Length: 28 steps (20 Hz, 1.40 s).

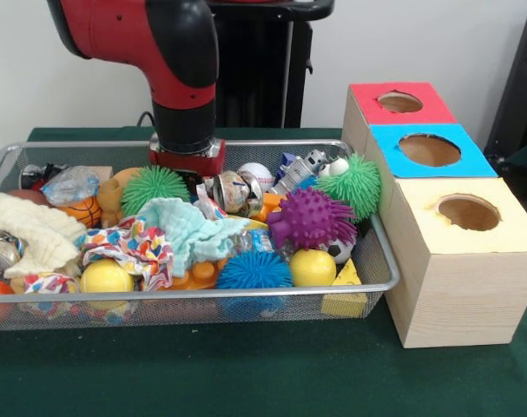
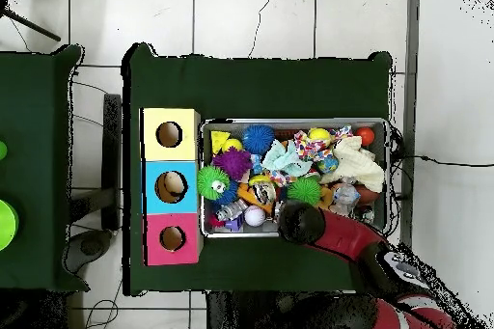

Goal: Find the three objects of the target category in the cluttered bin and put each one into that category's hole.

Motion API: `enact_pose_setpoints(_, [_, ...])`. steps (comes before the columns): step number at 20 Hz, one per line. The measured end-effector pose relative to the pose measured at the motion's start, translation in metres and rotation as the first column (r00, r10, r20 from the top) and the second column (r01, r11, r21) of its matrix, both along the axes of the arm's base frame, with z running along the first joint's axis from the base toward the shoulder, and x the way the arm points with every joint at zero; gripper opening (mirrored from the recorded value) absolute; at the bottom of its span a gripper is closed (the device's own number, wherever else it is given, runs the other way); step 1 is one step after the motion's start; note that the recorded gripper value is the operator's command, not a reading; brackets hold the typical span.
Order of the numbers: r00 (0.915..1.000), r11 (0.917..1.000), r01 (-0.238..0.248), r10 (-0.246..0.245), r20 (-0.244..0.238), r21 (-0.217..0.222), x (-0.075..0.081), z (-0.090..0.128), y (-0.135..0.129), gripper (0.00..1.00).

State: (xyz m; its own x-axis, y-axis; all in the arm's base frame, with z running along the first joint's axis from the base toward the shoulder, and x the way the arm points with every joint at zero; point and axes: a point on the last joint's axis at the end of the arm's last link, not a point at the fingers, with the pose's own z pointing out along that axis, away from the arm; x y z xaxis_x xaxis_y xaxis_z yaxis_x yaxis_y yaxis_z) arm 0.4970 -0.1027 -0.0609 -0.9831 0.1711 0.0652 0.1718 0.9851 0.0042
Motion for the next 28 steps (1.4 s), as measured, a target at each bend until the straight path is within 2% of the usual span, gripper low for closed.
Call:
enact_pose_setpoints(2, [0.9999,0.9999,-0.011,0.011,-0.003,-0.006,0.001,0.003,0.003,0.0])
enact_pose_setpoints(7, [0.9972,0.9985,-0.054,0.053,-0.053,-0.013,0.005,0.021,0.017,0.0])
enact_pose_setpoints(8, [0.9926,0.9968,-0.079,0.077,-0.094,-0.014,0.006,0.035,0.027,0.0])
enact_pose_setpoints(11, [0.9859,0.9947,-0.102,0.099,-0.134,-0.012,0.01,0.052,0.036,0.0])
enact_pose_setpoints(13, [0.9759,0.9921,-0.125,0.122,-0.181,-0.006,0.016,0.075,0.047,0.0])
enact_pose_setpoints(15, [0.9719,0.9913,-0.131,0.127,-0.198,-0.007,0.022,0.089,0.049,0.0])
enact_pose_setpoints(17, [0.9715,0.9914,-0.13,0.125,-0.201,-0.012,0.028,0.101,0.046,0.0])
enact_pose_setpoints(22, [0.9793,0.9917,-0.124,0.117,-0.165,-0.033,0.043,0.116,0.037,0.0])
enact_pose_setpoints(28, [0.9847,0.9938,-0.102,0.095,-0.146,-0.043,0.051,0.12,0.022,0.0])
